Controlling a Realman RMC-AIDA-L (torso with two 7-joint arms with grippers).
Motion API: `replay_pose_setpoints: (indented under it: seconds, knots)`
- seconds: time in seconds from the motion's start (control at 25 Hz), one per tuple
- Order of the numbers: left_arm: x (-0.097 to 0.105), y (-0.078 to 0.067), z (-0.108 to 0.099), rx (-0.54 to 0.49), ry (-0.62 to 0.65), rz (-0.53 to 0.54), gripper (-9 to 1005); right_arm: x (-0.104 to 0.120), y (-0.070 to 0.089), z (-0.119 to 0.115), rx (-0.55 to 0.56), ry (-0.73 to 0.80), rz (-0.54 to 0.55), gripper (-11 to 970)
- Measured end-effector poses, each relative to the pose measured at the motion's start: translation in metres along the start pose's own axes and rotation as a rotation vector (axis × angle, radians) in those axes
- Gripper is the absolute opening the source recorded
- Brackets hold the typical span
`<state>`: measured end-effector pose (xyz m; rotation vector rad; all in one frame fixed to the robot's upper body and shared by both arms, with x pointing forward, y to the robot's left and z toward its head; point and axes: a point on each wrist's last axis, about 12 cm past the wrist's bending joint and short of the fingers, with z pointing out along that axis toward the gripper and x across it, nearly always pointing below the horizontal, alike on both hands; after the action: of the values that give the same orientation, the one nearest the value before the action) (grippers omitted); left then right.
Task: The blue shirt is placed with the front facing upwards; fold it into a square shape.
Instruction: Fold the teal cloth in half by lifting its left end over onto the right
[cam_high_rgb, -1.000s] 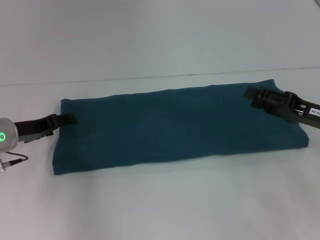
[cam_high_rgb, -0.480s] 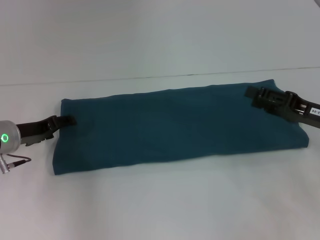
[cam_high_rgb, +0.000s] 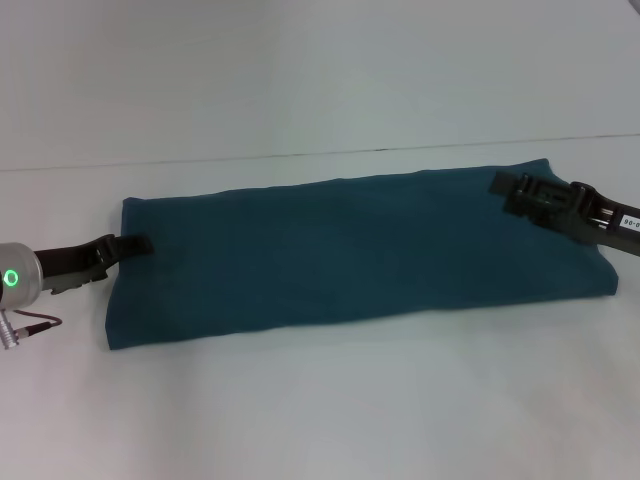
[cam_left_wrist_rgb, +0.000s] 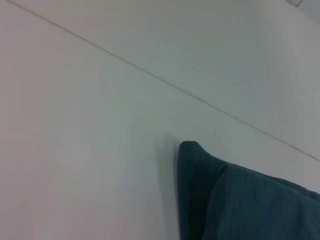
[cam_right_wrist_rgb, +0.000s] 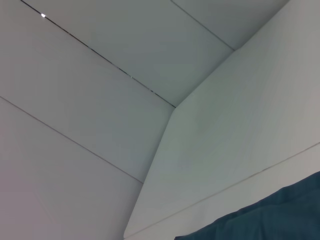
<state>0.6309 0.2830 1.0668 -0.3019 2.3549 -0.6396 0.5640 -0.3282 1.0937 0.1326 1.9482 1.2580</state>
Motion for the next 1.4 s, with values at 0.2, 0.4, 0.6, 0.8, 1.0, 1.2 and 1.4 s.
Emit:
replay_pose_setpoints:
  seconds: [0.2,0.4,0.6,0.8,1.0,1.2,1.4]
  knots:
    - [-0.0014,0.0008,-0.0006,-0.001,-0.011,-0.008,884,0.0000,-0.0001,0.0000,0.001,0.000,-0.001,699]
    - [-0.0016,0.0012,-0.0005,-0.006,-0.013,-0.009,884,0.0003,0.0000,0.0003,0.000,0.000,-0.001,699]
    - [-0.0008,0.0008,0.0000,-0.007,-0.008,-0.007,883,0.0006,0.0000,0.0004,0.000,0.000,0.000,699]
    - [0.0007,-0.0001,0.0004,-0.004,0.002,0.001,883,0.0007,-0.0001,0.0005,0.000,0.001,0.000,699]
    - [0.0036,0.0001,0.0017,-0.005,0.013,0.001,884,0.0007,-0.0001,0.0005,0.001,0.001,0.000,699]
    - [0.0042,-0.0002,0.0019,-0.003,0.017,0.002,884,0.0002,-0.0003,0.0001,0.002,0.001,-0.001,699]
    - [0.0068,-0.0065,0.0040,0.016,0.046,0.019,876,0.0000,-0.0003,-0.0001,0.003,0.000,-0.001,699]
